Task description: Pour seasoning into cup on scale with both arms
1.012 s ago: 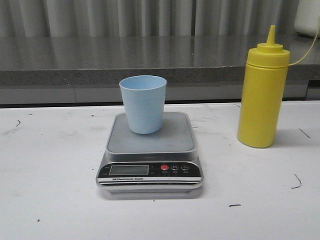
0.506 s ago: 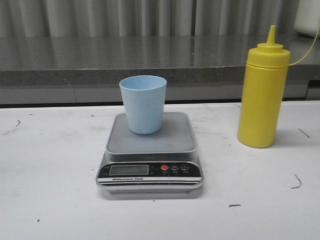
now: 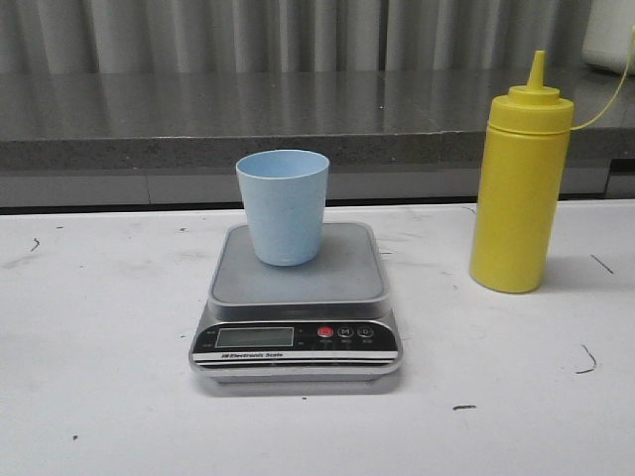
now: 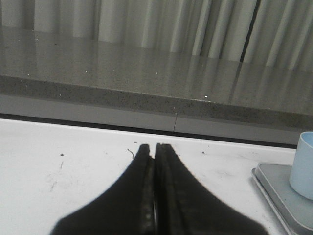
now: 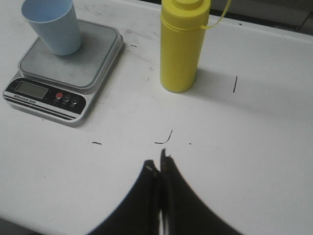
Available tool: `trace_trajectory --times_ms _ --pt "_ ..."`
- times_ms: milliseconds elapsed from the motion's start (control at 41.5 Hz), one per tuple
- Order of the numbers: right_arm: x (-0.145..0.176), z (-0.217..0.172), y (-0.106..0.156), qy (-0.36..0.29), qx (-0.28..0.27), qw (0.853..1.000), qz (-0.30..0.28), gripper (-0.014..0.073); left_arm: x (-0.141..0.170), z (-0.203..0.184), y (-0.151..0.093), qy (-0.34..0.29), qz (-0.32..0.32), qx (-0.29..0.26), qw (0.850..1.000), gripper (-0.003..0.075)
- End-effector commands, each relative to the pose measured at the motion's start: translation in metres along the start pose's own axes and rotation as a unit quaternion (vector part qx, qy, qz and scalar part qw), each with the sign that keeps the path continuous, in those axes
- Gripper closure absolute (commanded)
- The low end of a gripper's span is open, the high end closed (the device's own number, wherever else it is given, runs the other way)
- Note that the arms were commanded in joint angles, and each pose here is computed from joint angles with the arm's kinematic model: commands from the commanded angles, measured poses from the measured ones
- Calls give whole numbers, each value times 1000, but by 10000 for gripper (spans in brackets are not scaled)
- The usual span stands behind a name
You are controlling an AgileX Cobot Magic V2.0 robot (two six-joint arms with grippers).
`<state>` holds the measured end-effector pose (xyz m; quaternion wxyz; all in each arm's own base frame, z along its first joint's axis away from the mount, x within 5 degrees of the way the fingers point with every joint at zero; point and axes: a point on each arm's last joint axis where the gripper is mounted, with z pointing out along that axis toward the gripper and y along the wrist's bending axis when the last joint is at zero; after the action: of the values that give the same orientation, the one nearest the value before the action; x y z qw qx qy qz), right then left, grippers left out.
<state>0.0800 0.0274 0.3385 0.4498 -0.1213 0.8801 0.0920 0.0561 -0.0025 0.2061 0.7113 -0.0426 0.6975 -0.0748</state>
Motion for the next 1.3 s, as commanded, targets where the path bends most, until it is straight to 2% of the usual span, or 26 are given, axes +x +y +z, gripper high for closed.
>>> trace_trajectory --times_ms 0,193,554,1277 --pt "-13 -7 1 -46 -1 999 -3 663 -3 -1 0 -50 -3 7 999 740" --pt "-13 -7 1 -46 -1 999 -3 663 -3 -1 0 -50 29 7 998 740" --pt "-13 -7 1 -46 -1 999 -3 663 -2 -1 -4 -48 26 36 998 740" --pt "-13 -7 1 -46 -1 999 -3 663 -5 -1 -4 -65 44 34 996 740"
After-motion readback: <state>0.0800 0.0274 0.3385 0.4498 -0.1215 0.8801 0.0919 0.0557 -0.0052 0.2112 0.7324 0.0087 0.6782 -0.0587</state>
